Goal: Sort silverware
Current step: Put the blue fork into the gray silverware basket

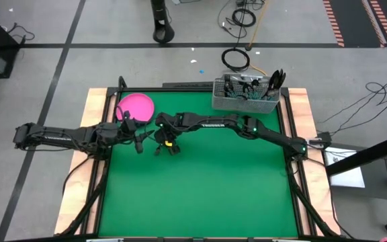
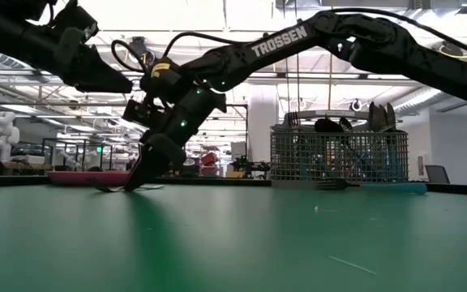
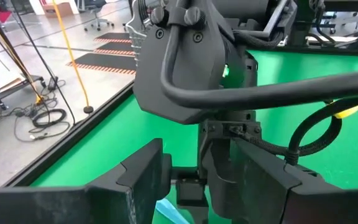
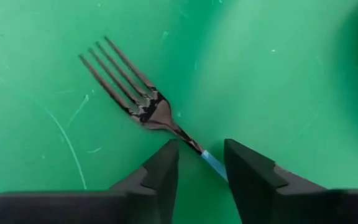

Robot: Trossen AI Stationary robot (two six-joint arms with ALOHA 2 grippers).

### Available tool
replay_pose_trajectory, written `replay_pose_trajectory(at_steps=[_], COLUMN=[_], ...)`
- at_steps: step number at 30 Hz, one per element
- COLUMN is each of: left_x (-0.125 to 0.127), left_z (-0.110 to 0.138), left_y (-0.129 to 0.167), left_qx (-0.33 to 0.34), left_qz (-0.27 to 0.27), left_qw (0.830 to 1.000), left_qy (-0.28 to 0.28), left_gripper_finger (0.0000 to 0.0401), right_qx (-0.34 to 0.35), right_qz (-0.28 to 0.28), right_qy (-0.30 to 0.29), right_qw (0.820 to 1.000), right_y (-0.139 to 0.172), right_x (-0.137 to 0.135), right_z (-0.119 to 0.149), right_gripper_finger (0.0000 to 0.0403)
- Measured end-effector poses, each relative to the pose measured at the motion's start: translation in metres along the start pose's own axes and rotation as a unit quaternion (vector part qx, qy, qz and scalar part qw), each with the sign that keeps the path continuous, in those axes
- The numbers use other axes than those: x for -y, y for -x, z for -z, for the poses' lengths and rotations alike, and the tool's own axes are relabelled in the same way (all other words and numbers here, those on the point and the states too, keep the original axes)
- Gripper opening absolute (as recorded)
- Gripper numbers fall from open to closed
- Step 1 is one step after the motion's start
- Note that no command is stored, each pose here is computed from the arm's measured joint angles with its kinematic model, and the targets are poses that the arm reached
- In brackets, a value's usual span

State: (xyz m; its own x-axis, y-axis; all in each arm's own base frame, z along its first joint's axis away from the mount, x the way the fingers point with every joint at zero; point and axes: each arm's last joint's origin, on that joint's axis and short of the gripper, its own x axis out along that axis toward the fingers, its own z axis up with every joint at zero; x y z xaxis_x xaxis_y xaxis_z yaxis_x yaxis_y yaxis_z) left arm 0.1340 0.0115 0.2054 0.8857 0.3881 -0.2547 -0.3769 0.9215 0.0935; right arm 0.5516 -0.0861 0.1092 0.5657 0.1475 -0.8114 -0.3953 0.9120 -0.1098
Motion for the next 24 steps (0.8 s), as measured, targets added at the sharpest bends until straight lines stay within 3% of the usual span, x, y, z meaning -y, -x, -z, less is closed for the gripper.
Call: replay_pose_trajectory(at_steps=[9, 17, 24], left_x=[0.000, 0.000, 0.000], left_z=[0.000, 0.000, 0.000], left_y=[0.000, 0.000, 0.000], left_qx=[0.000, -0.001, -0.001], left_qz=[0.000, 0.000, 0.000], left_qw=[1.000, 1.000, 1.000], left_qy=[-0.001, -0.001, -0.001], left_gripper_finger=[0.0192, 0.0192, 0.0192], right_qx=[-0.035, -0.040, -0.045], right_qz=[-0.006, -0.001, 0.005], right_qy=[-0.042, -0.097, -0.123], right_qw=[0.998, 0.994, 0.991], right_y=[0.001, 0.010, 0.040], right_x=[-0.004, -0.005, -0.006], right_z=[0.005, 0.001, -0.012], right_gripper_finger=[0.0010, 0.0003, 0.0001])
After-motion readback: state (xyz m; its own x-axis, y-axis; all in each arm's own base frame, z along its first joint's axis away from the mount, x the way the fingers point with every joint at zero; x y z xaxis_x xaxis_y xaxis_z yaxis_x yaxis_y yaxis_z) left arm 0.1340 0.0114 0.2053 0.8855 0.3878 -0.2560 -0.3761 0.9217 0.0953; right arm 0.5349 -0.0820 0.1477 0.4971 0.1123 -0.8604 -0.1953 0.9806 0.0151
